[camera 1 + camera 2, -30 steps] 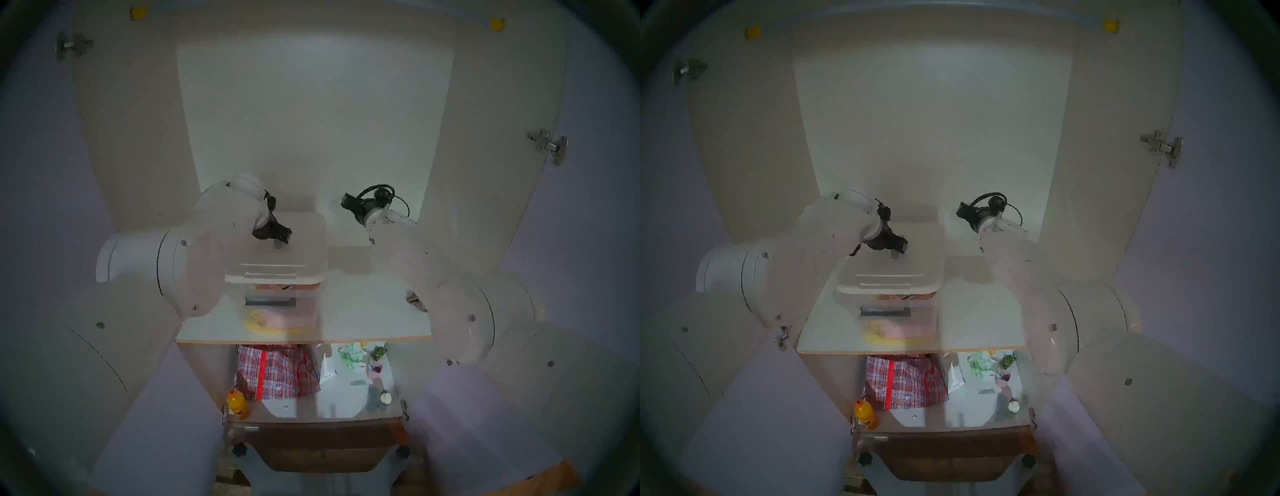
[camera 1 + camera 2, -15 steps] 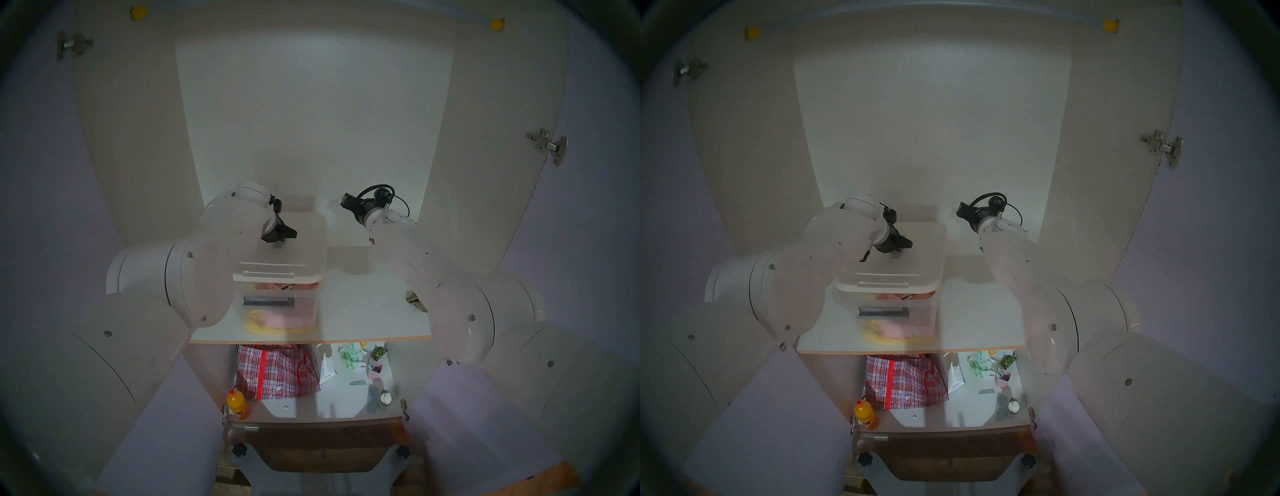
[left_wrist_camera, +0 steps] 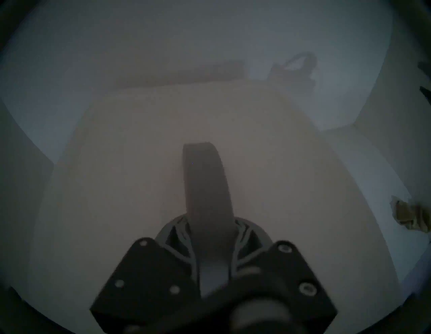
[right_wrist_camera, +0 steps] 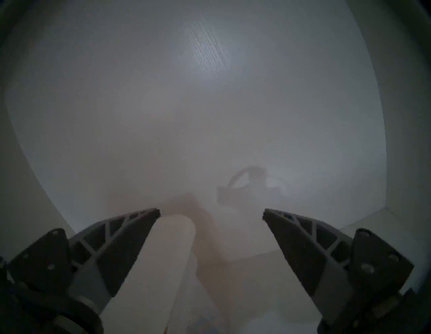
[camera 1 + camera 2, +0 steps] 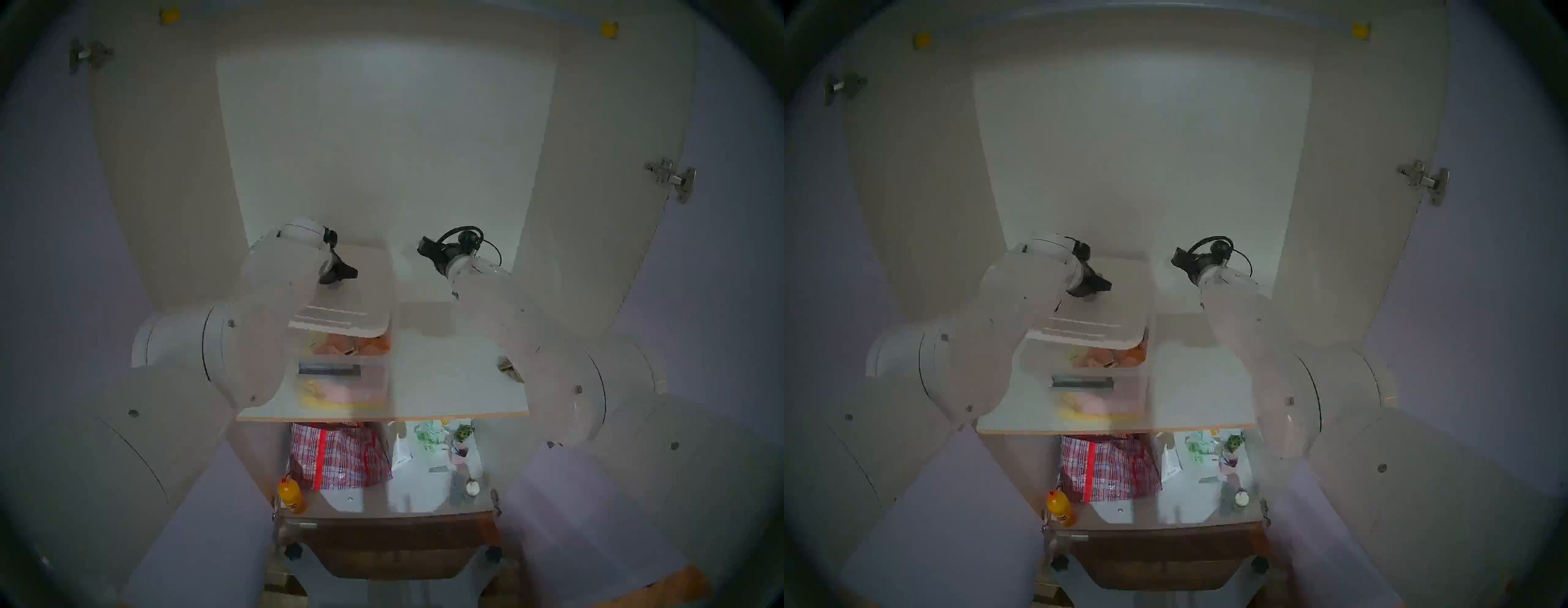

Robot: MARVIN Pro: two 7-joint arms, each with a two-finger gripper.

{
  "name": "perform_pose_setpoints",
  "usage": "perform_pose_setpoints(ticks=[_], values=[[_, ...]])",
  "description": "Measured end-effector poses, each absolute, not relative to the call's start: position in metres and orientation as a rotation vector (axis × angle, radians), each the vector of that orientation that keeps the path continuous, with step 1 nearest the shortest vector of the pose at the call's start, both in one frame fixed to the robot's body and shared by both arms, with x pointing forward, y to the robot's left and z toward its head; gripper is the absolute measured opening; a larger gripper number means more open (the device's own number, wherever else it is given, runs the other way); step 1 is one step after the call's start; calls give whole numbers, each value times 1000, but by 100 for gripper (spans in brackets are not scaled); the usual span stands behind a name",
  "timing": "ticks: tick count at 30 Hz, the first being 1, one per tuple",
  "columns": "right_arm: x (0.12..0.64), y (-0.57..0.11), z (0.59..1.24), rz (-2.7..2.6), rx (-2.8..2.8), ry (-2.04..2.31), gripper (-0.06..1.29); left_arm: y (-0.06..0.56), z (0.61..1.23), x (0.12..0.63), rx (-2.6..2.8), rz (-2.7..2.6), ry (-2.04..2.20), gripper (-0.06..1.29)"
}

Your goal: Take socks out of the storage bin, place them on top of the cabinet, and put the lid back on the bin

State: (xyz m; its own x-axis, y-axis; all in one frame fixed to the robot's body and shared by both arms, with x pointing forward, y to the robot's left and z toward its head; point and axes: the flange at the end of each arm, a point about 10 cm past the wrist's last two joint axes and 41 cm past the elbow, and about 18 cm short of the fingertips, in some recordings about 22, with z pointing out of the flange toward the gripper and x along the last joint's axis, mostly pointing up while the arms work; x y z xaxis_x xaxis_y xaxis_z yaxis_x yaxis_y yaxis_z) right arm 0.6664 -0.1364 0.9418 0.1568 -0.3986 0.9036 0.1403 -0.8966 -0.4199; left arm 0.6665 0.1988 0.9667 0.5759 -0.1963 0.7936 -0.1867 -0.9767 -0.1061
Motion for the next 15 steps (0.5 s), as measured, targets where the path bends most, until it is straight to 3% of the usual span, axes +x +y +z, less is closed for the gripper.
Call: perform_pose_setpoints(ticks=[15], values=[[666, -136, 942, -1789, -2033, 246, 121, 215, 963, 664, -2786, -1432, 210, 14]])
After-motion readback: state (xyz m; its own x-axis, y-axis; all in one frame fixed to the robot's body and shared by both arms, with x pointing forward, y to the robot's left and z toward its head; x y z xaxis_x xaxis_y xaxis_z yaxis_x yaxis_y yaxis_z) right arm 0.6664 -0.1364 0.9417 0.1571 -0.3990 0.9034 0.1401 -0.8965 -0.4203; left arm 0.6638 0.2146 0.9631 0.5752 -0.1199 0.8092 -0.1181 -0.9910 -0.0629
